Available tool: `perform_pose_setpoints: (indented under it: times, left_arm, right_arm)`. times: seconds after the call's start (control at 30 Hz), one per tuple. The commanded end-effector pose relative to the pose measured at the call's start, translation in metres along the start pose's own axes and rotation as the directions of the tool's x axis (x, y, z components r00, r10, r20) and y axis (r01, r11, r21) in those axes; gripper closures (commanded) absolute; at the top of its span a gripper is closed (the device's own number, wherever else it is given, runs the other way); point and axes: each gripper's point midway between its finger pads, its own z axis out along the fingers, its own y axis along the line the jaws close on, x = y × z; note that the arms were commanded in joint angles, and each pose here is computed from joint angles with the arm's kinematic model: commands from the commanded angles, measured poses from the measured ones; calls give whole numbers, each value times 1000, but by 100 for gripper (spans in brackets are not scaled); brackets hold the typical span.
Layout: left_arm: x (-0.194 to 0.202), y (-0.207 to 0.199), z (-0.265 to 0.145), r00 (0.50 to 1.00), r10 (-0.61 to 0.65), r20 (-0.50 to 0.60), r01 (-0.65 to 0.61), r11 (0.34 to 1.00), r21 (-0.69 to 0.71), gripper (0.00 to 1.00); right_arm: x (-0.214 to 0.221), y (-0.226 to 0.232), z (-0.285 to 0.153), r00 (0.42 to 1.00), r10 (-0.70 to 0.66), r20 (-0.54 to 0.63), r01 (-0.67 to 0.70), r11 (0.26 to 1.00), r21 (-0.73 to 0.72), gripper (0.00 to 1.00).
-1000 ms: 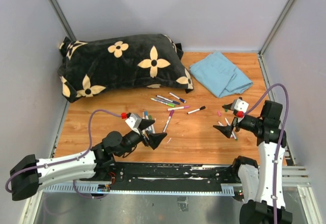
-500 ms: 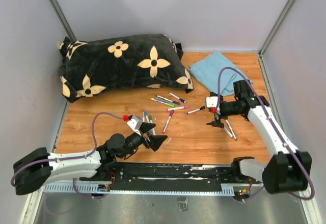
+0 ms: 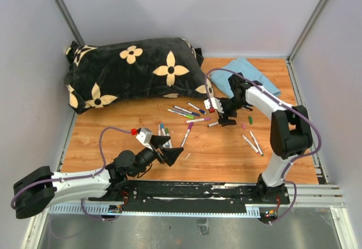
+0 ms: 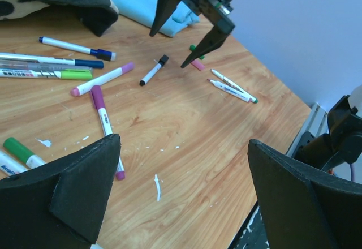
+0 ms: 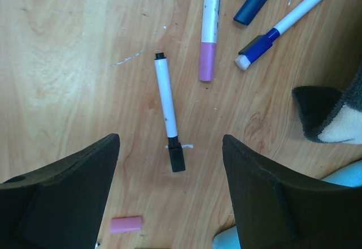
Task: Open the pen caps
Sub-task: Pick up the pen from the center of the board.
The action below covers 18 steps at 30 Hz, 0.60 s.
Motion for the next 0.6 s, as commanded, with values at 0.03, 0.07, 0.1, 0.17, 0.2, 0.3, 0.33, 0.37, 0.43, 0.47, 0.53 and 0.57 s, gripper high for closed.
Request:
perform_pose_setpoints:
  times: [0.03,0.07,0.1,0.17,0.2,0.3,0.33,0.37,0.43,0.47,0.53,0.57]
  left_arm:
    - [-10,2,0,999,-19,48,20,1000,-14,2]
    - [-9,3,1,999,-20,46,20,1000,-15,2]
    - [-9,3,1,999,-20,46,21,1000,-16,2]
    - [-9,3,1,999,-19,43,20,1000,-17,2]
    - [-9,2,1,999,-19,44,20,1000,-15,2]
    - [-9,3,1,999,-20,43,21,1000,-17,2]
    - [-9,3,1,999,-21,43,22,1000,-17,2]
    - [-9,3,1,999,-21,43,22,1000,-18,2]
    - [-9,3,2,999,-22,44,23,1000,-19,2]
    - [-9,2,2,999,-23,44,23,1000,-17,2]
    - [-9,2,2,999,-23,44,23,1000,-18,2]
    - [-9,2,2,999,-22,42,23,1000,-17,3]
  right_arm:
    - [16,-7,10,993,17,-114,-24,998,-62,28]
    - [19,-7,13,992,9,-129,-19,997,-74,29]
    - [22,-7,16,990,8,-144,-21,996,-88,31]
    - [24,-6,23,986,10,-165,-29,993,-118,37]
    - [25,-5,26,985,13,-173,-35,991,-129,39]
    - [25,-3,34,981,10,-194,-40,988,-151,44]
    - [24,-3,35,981,9,-196,-40,987,-154,47]
    - [23,-3,36,980,10,-197,-42,987,-156,48]
    - [22,-2,38,979,11,-201,-44,986,-159,50]
    - [21,-2,39,979,12,-204,-46,986,-163,52]
    - [22,0,40,977,15,-211,-52,984,-171,54]
    - [23,2,42,977,19,-215,-59,982,-181,56]
